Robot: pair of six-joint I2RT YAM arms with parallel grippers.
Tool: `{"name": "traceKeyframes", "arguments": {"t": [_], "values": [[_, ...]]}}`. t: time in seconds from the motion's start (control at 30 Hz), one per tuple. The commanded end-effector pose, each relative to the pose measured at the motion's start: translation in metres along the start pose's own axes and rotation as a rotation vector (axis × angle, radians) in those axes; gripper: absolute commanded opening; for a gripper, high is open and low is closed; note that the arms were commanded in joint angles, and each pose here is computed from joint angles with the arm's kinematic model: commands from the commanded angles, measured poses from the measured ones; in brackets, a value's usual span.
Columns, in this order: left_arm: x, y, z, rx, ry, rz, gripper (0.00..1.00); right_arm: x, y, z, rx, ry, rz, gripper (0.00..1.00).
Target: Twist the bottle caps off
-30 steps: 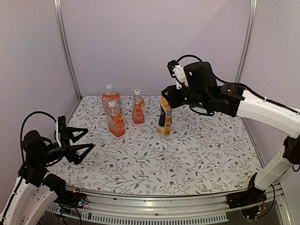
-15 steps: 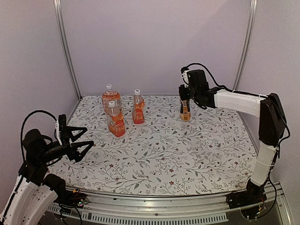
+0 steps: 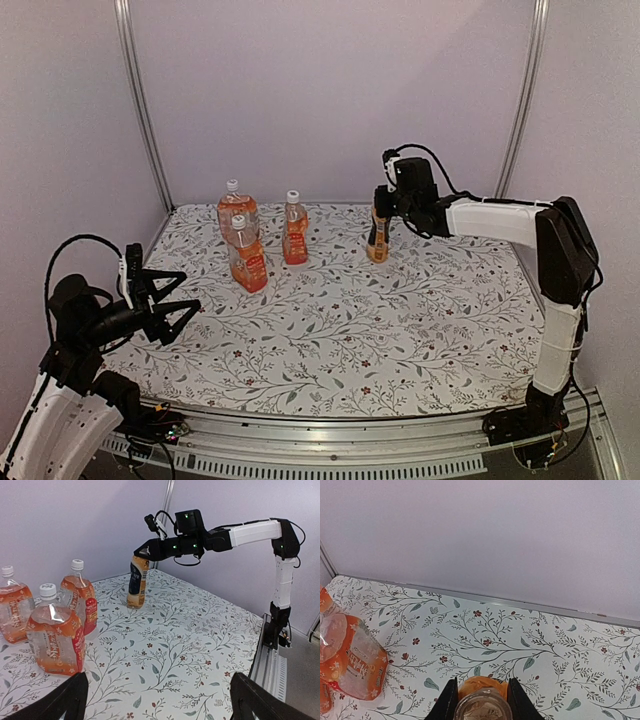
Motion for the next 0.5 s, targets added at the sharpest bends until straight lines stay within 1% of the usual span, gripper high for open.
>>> {"name": "traceKeyframes", "arguments": {"t": [0.0, 0.03, 0.1, 0.13, 0.17, 0.2, 0.3, 0.47], "values": [[0.003, -0.002, 0.0, -0.003, 0.015, 0.009, 1.0, -0.001, -0.014, 0.008, 0.019, 0.017, 0.03, 0.04], [0.003, -0.002, 0.0, -0.002, 0.013, 0.008, 1.0, -0.001, -0.015, 0.008, 0.022, 0.015, 0.024, 0.17], [0.003, -0.002, 0.0, -0.003, 0.015, 0.008, 1.0, -0.001, -0.015, 0.007, 0.024, 0.023, 0.018, 0.46], [0.003, -0.002, 0.0, -0.003, 0.015, 0.009, 0.99, -0.001, -0.015, 0.006, 0.025, 0.029, 0.015, 0.56], [0.003, -0.002, 0.0, -0.002, 0.015, 0.009, 0.99, -0.001, -0.014, 0.005, 0.026, 0.032, 0.012, 0.63], [0.003, -0.002, 0.0, -0.002, 0.015, 0.009, 0.99, -0.001, -0.013, 0.004, 0.026, 0.034, 0.01, 0.67], [0.003, -0.002, 0.0, -0.004, 0.011, 0.008, 0.99, -0.001, -0.009, 0.0, 0.023, 0.04, 0.006, 0.75], [0.002, -0.001, 0.0, -0.007, 0.01, 0.01, 0.99, -0.001, 0.002, -0.007, 0.013, 0.051, -0.007, 0.83]]}}
Point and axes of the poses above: each gripper's point midway between its finger pads, its own z axis out along the fingers, its own x axis along the line the jaws close on, y = z × x, the point moved 9 cm from there along -z, back along the fingers
